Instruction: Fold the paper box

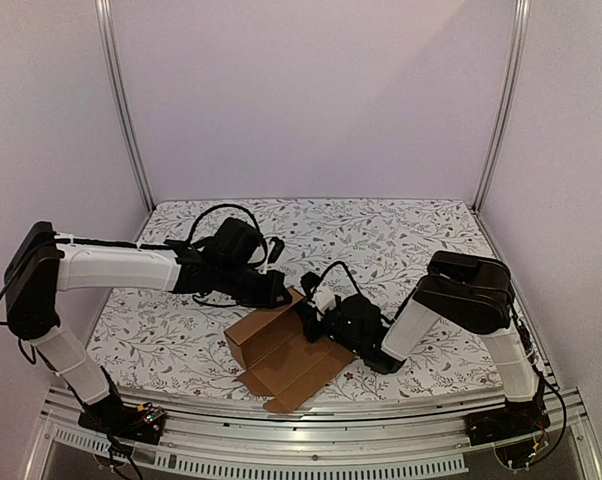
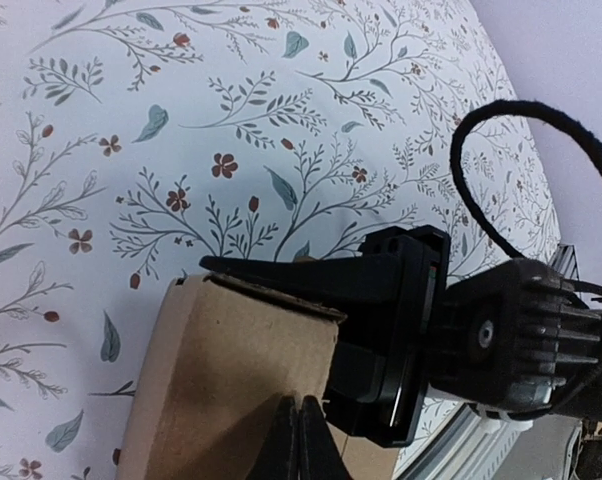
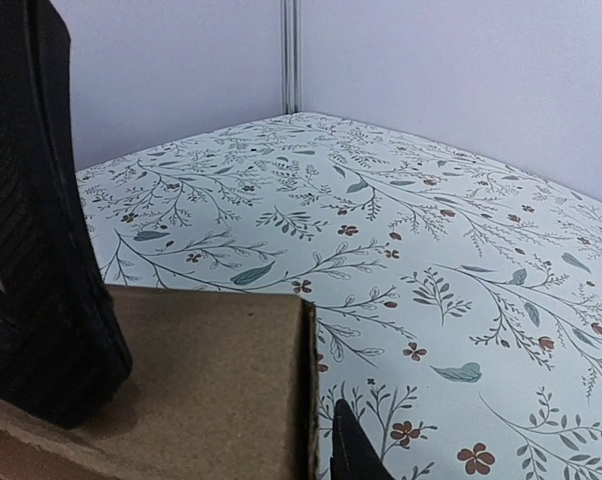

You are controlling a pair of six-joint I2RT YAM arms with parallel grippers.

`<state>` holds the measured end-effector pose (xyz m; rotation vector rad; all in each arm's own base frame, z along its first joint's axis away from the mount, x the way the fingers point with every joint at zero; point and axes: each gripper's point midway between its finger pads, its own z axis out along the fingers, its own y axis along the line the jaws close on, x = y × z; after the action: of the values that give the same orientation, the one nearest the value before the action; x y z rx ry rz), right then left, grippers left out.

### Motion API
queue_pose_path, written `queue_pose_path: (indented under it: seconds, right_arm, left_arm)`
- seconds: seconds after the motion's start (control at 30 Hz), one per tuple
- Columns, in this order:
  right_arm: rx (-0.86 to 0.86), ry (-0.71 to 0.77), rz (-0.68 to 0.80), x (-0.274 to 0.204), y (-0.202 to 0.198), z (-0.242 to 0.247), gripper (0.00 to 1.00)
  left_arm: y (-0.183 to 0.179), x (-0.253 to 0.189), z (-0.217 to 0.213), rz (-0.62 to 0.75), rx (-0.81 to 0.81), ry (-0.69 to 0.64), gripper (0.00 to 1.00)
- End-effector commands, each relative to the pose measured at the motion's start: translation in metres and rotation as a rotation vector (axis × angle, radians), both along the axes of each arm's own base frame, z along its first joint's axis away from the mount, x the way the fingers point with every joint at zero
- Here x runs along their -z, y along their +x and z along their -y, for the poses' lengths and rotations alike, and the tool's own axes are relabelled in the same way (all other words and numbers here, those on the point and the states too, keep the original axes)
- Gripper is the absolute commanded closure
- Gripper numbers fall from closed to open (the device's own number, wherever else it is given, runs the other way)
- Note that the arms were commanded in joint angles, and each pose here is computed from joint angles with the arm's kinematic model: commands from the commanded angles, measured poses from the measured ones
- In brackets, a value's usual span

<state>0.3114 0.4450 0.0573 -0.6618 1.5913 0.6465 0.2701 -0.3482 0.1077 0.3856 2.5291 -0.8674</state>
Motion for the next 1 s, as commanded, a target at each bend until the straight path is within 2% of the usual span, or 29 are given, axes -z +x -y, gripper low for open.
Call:
queue_pose_path:
  seconds: [0.0, 0.17, 0.47, 0.97]
  right_arm:
    - [0.030, 0.003, 0.003, 0.006, 0.001, 0.001, 0.88]
    - [0.035, -0.008, 0.003, 0.009, 0.001, 0.001, 1.00]
    - [0.112, -0.053, 0.039, 0.009, 0.000, 0.005, 1.00]
    - [0.225, -0.072, 0.006, 0.019, 0.002, 0.016, 1.00]
  left_arm:
    - [0.000, -0.001, 0.008, -0.001, 0.008, -0.003, 1.00]
    - [-0.002, 0.000, 0.010, -0.005, 0.012, -0.002, 1.00]
    - [-0.001, 0.000, 0.007, -0.001, -0.003, 0.009, 1.00]
    - [-0.002, 0.001, 0.007, -0.002, -0.013, 0.022, 1.00]
